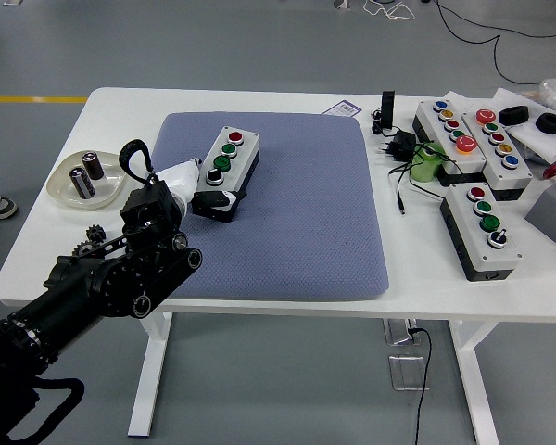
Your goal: Pick up the button,place it on the desk,press the button,press the button
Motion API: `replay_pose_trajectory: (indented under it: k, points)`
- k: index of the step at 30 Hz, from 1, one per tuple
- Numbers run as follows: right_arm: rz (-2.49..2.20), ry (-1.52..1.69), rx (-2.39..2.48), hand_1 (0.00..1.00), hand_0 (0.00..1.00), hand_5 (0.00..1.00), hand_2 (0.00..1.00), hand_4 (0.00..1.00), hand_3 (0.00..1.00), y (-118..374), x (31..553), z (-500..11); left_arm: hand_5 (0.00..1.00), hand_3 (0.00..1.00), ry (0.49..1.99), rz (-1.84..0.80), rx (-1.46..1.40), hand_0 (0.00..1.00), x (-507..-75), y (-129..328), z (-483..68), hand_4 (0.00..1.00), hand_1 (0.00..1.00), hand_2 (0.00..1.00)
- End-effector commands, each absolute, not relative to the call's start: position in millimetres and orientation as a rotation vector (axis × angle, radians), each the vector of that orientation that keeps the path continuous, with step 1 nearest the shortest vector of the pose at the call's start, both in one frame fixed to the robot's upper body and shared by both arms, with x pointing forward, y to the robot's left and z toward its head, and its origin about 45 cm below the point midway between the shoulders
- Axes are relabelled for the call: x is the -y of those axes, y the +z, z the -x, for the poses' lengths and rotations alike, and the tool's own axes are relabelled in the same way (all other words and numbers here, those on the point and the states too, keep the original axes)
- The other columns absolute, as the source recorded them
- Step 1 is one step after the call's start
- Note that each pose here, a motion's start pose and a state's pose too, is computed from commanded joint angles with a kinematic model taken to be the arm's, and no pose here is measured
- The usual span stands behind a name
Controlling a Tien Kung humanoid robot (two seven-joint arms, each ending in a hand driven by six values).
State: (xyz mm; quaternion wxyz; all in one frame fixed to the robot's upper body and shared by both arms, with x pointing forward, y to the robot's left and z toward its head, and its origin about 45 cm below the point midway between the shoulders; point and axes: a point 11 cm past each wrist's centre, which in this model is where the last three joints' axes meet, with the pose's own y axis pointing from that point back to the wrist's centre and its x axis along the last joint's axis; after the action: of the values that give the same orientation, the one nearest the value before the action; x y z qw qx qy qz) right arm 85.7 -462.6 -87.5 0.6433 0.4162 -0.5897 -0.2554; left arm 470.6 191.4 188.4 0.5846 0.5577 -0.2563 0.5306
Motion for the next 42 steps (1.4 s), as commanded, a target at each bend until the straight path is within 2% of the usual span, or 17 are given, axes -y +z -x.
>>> replay_pose_trajectory:
  k: [1,6,7,18,24,25,30,31,42]
  points:
    - [-0.948,-0.581,1.343,0.531,0.641,0.248,0.557,0.234,0.634,-87.4,462.7,-85.9,0.394,0.998,1.242,-1.301,0.605,0.869,-191.3,189.1,-471.1,0.993,0.998,0.998]
    - [-0.949,-0.578,1.339,0.531,0.641,0.248,0.557,0.234,0.634,-87.2,462.9,-86.6,0.394,0.998,1.314,-1.291,0.704,0.869,-193.6,201.1,-477.1,0.993,0.998,0.998]
    - [-0.95,-0.577,1.339,0.53,0.641,0.247,0.555,0.235,0.633,-87.1,463.0,-86.8,0.24,0.998,1.323,-1.288,0.713,0.821,-194.1,202.9,-478.0,0.876,0.951,0.998]
    - [-0.949,-0.569,1.333,0.529,0.64,0.244,0.554,0.236,0.633,-85.9,465.2,-88.1,0.25,0.998,1.32,-1.313,0.649,0.812,-201.4,198.9,-481.4,0.876,0.942,0.998]
    - [-0.951,-0.564,1.332,0.528,0.641,0.244,0.554,0.237,0.633,-85.2,465.9,-90.1,0.265,0.998,1.337,-1.3,0.623,0.819,-201.7,195.5,-480.0,0.884,0.95,0.998]
    - [-0.951,-0.563,1.333,0.528,0.639,0.244,0.55,0.238,0.632,-85.0,466.1,-90.5,0.484,0.998,1.334,-1.296,0.634,0.843,-199.6,196.5,-479.8,0.981,0.942,0.998]
    - [-0.949,-0.563,1.334,0.528,0.639,0.244,0.55,0.238,0.632,-84.9,466.2,-90.7,0.484,0.998,1.307,-1.258,0.648,0.843,-186.4,198.6,-477.3,0.981,0.942,0.998]
    - [-0.949,-0.563,1.334,0.527,0.64,0.244,0.551,0.238,0.633,-84.9,466.2,-90.8,0.572,0.998,1.297,-1.245,0.65,0.837,-183.0,198.8,-476.6,0.998,0.921,0.976]
    - [-0.951,-0.561,1.327,0.527,0.639,0.243,0.551,0.238,0.632,-85.5,465.2,-90.0,0.601,0.998,1.275,-1.301,0.651,0.839,-190.7,186.1,-474.6,0.998,0.922,0.977]
